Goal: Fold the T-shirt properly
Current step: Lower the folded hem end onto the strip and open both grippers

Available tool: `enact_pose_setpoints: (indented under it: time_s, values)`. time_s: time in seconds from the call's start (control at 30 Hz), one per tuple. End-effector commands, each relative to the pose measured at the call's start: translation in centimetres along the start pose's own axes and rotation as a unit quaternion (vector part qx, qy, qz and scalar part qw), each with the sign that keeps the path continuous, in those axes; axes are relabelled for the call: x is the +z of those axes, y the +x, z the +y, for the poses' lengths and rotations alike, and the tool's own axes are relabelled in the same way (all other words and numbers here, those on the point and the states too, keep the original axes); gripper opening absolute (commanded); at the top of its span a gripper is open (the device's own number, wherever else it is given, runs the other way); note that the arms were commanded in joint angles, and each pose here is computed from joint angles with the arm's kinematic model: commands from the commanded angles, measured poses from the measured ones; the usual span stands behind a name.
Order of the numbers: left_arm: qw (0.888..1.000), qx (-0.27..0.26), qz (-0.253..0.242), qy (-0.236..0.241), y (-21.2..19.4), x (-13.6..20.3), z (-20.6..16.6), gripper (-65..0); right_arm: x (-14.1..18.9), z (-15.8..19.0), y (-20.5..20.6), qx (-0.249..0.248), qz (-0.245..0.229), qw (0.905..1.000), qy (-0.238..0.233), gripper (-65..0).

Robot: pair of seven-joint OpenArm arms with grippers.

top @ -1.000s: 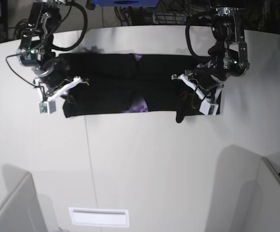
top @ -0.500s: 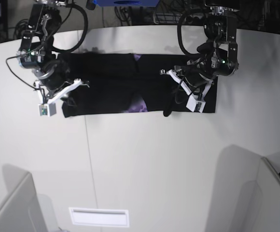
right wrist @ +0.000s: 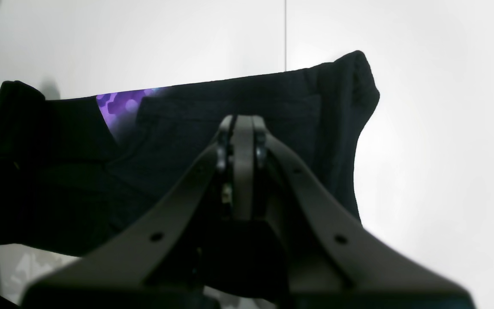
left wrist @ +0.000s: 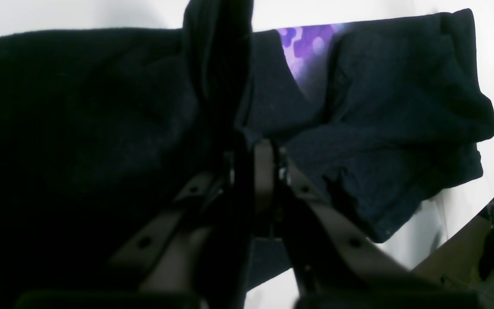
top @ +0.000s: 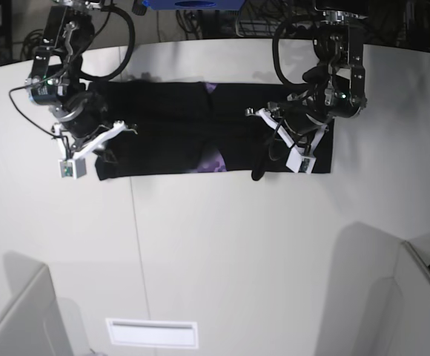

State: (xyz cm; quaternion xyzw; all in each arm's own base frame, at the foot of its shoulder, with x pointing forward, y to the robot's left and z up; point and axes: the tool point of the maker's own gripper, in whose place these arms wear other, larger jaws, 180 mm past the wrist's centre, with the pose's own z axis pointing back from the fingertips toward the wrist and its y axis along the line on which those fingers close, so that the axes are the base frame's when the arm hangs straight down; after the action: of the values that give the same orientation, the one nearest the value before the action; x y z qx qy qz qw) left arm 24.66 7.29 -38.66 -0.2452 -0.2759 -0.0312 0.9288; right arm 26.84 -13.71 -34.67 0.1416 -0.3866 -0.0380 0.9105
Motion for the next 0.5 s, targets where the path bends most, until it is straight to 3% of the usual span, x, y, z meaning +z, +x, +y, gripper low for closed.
enact_pose_setpoints:
  time_s: [0.0,0.3,0.47]
  values:
    - [1.000,-0.006,-0.017,-0.008,1.02,0.30,-0.42,-65.0,0.34,0.26,1.37,0.006,-0.024,0.9997,0.005,-65.0]
    - [1.000,-0.006,-0.017,-0.009,1.07,0.28,-0.47,-64.3,0.31,0.25,1.27,0.006,-0.022,0.9997,0.005,-65.0]
    - [1.000,-0.004,-0.018,-0.012,1.09,0.23,-0.65,-32.6,0.28,0.23,1.23,0.005,-0.022,0.9997,0.005,-65.0]
